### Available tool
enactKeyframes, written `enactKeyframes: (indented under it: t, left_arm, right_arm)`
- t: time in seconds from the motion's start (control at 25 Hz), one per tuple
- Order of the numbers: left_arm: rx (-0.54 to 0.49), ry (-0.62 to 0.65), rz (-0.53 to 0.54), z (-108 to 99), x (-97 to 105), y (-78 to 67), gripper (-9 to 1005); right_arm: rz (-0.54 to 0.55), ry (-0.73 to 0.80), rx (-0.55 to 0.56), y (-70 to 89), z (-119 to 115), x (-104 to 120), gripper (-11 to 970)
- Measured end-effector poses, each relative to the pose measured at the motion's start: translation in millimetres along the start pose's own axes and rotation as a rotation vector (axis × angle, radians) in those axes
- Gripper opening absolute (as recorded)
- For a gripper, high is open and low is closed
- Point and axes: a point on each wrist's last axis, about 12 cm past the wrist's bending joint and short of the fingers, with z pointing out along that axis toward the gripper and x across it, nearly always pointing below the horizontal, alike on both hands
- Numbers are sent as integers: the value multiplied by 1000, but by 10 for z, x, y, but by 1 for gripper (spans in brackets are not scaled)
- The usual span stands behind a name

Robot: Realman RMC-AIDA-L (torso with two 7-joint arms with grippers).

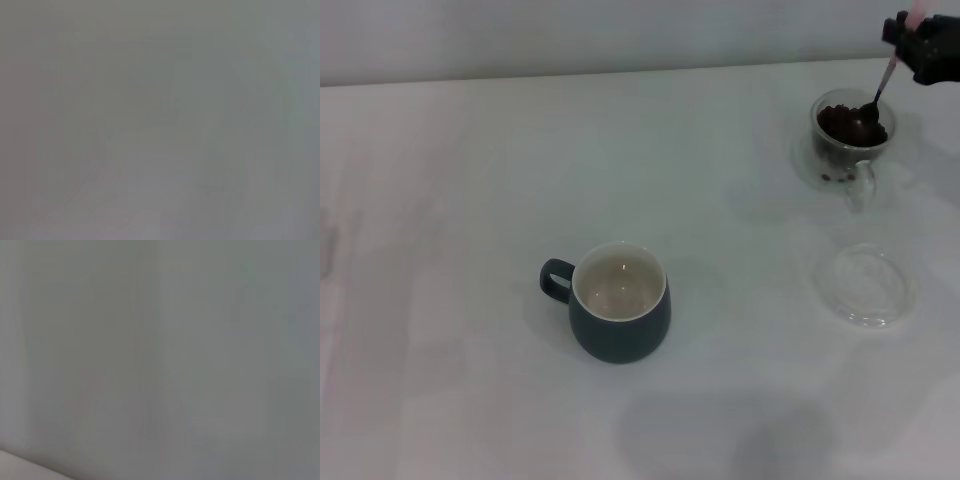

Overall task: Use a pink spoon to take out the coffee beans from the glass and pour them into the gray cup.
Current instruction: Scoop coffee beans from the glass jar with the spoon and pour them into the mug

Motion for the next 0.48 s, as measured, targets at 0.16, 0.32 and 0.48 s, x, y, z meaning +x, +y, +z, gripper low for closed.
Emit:
enactKeyframes:
  t: [0.16,0.32,0.48]
  left_arm:
    - [-2,1,-1,-7,3,3,760]
    - [-6,12,-1,-9,16,9,761]
    - [-7,20,-1,0,23,6,761]
  right_arm:
    - [-8,16,9,36,39,61,150]
    - [21,23,10,53,53,105,150]
    - [99,14,19,62,48,139,150]
